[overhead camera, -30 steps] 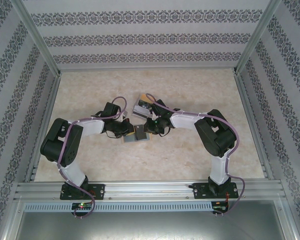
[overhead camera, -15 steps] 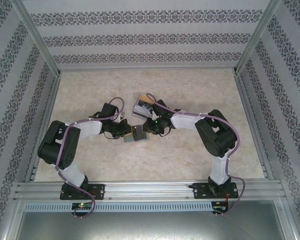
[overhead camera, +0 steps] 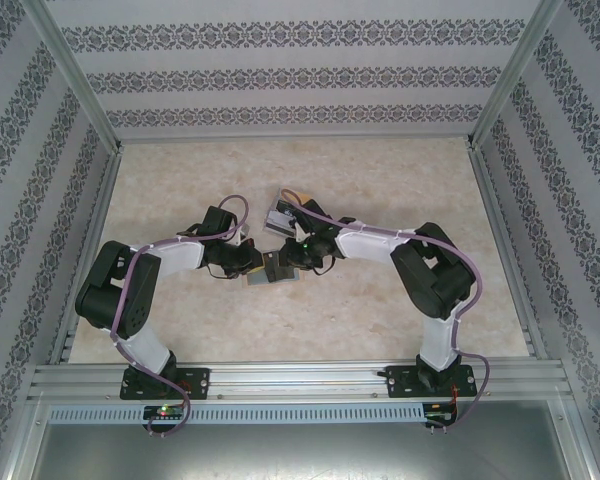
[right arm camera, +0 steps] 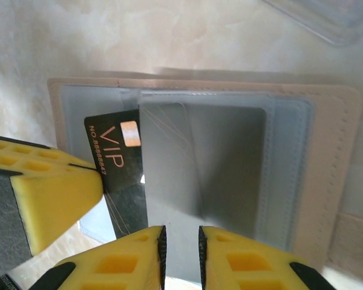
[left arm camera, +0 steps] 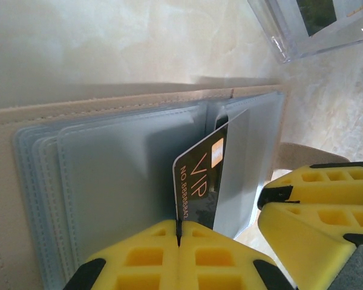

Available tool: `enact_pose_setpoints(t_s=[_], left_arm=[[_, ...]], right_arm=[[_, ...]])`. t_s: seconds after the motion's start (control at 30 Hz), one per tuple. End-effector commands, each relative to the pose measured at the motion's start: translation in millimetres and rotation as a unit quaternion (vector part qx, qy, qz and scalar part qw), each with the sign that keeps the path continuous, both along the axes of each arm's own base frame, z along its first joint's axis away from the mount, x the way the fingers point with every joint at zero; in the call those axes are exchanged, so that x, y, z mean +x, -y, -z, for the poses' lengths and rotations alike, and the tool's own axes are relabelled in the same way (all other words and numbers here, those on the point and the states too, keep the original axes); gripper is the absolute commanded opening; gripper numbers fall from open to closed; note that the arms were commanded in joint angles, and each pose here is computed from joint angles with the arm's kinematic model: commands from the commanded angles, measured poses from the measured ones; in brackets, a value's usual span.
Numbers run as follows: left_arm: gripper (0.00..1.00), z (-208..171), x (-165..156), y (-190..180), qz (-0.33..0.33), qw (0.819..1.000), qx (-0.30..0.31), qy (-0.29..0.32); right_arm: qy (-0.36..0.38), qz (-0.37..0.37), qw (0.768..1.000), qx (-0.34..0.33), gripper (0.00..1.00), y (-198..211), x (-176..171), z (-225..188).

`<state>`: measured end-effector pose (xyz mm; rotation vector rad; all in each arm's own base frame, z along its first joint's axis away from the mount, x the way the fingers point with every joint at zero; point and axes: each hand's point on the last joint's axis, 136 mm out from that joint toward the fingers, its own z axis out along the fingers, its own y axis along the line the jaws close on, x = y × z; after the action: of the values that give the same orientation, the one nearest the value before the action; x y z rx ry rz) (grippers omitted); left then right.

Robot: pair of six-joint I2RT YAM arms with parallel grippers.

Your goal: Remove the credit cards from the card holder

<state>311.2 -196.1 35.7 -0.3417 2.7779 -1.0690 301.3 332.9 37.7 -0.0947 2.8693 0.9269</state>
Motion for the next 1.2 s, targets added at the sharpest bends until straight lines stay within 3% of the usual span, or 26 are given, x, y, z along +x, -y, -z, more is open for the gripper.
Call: enact_pose_setpoints(t_s=[0.0, 0.2, 0.33, 0.6, 0.7, 0.9, 1.0, 1.17], left_arm=[[0.1, 1.8, 3.3, -4.2, -0.004, 1.0, 0.003, -0.008], [0.2, 3.5, 4.7, -1.1, -0.009, 1.0, -0.008, -0.015], [0.27, 3.8, 5.0, 2.3, -0.009, 1.0, -0.019, -0.018], [0.3, 0.7, 8.4, 10.6, -0.006, 0.999, -0.049, -0.019], [0.26, 0.5, 8.4, 8.9, -0.006, 0.999, -0.042, -0.017], [0.05, -6.7, 4.6, -7.6, -0.007, 1.0, 0.015, -0.003], [0.04, -9.3, -5.5, -27.9, -0.008, 0.997, 0.081, -0.012], [0.03, -28.2, -16.3, -49.7, -0.009, 0.99, 0.14, -0.009]], right_arm=[[-0.01, -0.014, 1.0, -0.019, 0.25, -1.5, -2.7, 10.7], [-0.03, -0.008, 0.998, -0.049, 0.27, 6.1, -6.1, 26.2], [-0.04, -0.015, 0.999, -0.034, 0.27, 0.8, -10.7, 28.5], [-0.054, -0.025, 0.998, -0.009, 0.27, -7.7, -15.7, 29.0], [-0.056, -0.02, 0.998, -0.016, 0.26, -4.9, -16.2, 31.2], [-0.05, 0.008, 0.998, -0.037, 0.26, 10.7, -11.6, 32.5], [-0.044, 0.015, 0.998, -0.039, 0.26, 17.8, -10.2, 30.5], [-0.02, 0.006, 1.0, -0.007, 0.26, 12.7, -2.3, 10.2]])
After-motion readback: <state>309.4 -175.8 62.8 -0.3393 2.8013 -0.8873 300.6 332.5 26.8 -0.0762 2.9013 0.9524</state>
